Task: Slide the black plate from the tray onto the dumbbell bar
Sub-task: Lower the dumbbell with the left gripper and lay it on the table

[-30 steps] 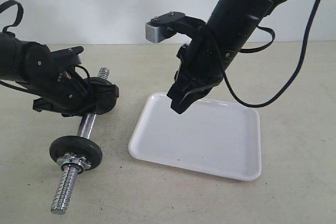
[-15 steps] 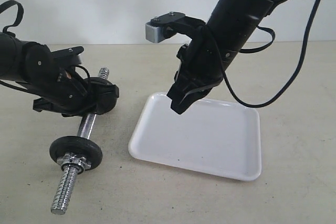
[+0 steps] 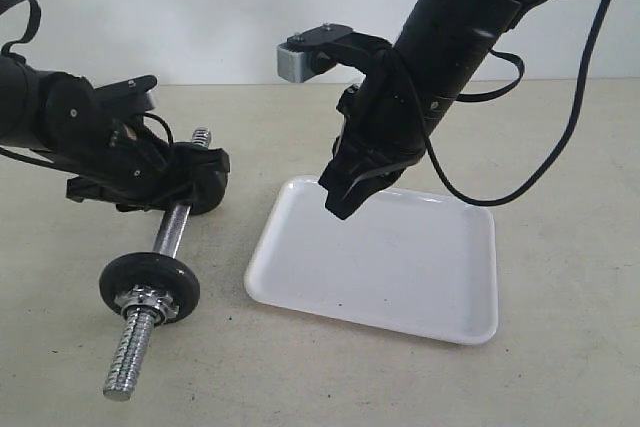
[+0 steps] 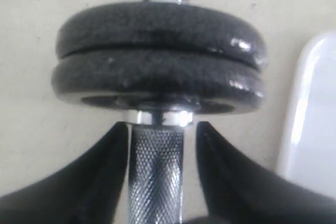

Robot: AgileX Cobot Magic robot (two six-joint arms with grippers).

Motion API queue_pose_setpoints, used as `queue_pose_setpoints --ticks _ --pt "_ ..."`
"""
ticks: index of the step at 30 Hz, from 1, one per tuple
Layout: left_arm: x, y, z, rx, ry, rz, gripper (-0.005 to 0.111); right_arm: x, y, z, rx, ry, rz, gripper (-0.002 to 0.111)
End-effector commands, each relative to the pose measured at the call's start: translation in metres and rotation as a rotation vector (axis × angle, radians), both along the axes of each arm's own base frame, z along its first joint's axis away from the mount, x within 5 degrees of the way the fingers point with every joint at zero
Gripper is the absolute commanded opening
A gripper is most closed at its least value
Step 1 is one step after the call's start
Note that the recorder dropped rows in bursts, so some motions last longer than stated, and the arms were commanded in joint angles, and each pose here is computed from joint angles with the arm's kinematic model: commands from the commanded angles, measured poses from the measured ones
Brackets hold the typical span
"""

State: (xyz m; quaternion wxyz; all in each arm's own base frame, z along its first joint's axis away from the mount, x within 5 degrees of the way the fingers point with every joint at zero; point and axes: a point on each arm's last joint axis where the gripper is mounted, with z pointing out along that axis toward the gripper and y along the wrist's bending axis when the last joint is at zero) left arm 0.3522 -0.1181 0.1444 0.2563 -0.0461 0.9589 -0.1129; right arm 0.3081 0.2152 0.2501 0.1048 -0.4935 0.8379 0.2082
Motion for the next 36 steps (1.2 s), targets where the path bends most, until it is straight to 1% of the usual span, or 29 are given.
queue_pose_setpoints --ticks 1,9,30,33,36 --pt "0.03 -0.006 0.042 -0.115 -0.436 0.036 0.053 -0.002 0.0 0.003 0.002 -0.001 0.007 0.0" --pt "0.028 -0.006 0.04 -0.107 -0.404 0.033 0.054 -0.002 -0.001 0.003 -0.001 0.002 0.01 0.0" --pt "0.028 -0.006 0.039 -0.106 -0.397 0.032 0.054 -0.001 -0.002 0.002 -0.015 -0.01 0.002 0.0" --pt "0.026 -0.006 0.043 -0.106 -0.394 0.031 0.054 0.001 -0.002 0.002 -0.02 -0.028 -0.006 0.0" --pt "0.021 -0.005 0.055 -0.092 -0.389 0.011 0.053 0.01 -0.004 0.002 -0.043 -0.098 -0.08 0.0"
